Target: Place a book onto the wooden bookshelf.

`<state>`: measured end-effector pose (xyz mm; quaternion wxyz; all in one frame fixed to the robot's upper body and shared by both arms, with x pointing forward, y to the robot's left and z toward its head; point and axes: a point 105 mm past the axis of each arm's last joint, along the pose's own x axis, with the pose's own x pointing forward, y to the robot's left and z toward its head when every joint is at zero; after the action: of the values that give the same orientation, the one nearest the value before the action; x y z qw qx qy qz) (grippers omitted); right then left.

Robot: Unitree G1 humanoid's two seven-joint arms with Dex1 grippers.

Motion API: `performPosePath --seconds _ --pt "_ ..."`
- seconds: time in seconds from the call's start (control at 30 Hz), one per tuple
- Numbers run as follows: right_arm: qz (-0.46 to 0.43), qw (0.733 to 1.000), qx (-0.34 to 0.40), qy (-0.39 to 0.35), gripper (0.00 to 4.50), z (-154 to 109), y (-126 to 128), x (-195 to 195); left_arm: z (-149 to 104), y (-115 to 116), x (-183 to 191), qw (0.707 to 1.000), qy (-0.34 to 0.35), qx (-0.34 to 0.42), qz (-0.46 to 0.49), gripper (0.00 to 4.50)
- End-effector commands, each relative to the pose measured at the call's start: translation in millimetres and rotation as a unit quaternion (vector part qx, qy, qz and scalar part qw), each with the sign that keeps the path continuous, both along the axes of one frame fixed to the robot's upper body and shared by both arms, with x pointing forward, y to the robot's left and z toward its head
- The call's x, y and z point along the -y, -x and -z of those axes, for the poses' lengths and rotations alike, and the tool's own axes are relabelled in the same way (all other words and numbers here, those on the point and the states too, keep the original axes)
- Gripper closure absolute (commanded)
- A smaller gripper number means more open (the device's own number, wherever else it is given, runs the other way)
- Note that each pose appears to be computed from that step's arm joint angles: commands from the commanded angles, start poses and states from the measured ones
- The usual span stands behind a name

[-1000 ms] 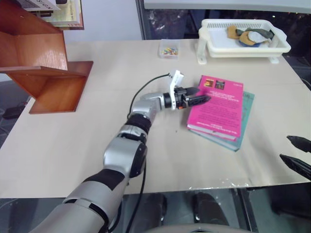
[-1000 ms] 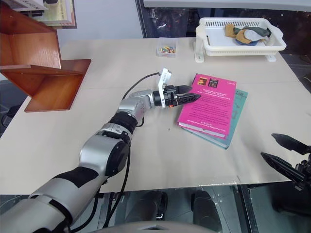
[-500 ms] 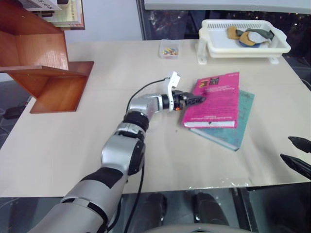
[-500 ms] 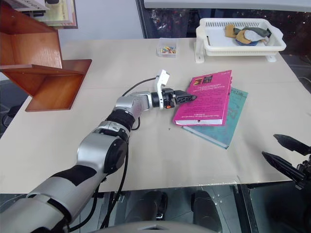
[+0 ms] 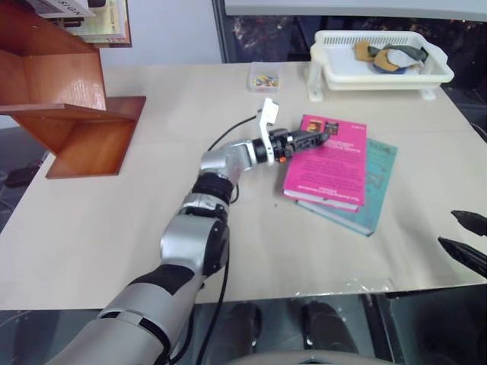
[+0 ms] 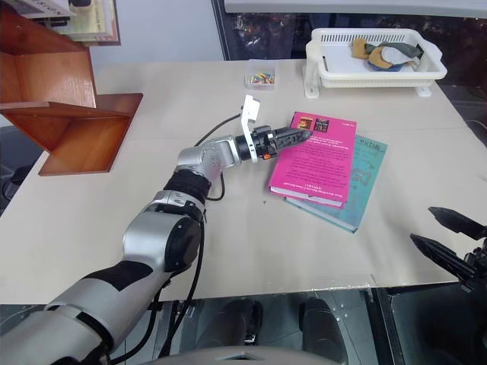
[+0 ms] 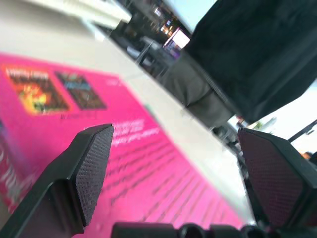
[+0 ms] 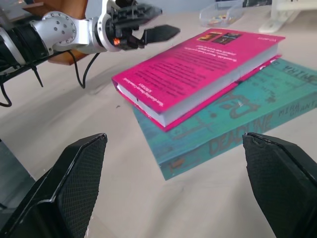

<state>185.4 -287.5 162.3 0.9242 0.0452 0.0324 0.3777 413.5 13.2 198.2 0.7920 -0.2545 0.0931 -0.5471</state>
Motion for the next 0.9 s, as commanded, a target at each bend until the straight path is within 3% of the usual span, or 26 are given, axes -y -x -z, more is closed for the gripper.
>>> performPosePath --seconds 0.03,0.33,0.53,0.9 --pt "-0.001 1.0 0.01 0.006 0.0 -5 0 1 -23 -7 -16 0.999 0.033 -0.002 -0.025 0.06" --pt "-0.004 1.0 0.011 0.007 0.0 -4 -5 1 5 -13 -36 0.991 0.015 -0.12 -0.06 0.06" --pt "-0.005 1.0 0.013 0.01 0.0 -5 -7 2 33 -16 -34 0.968 -0.026 -0.225 -0.103 0.06" --pt "-0.003 0.999 -0.001 0.034 0.0 -3 -7 7 38 -1 -12 0.963 -0.003 -0.266 -0.037 0.06"
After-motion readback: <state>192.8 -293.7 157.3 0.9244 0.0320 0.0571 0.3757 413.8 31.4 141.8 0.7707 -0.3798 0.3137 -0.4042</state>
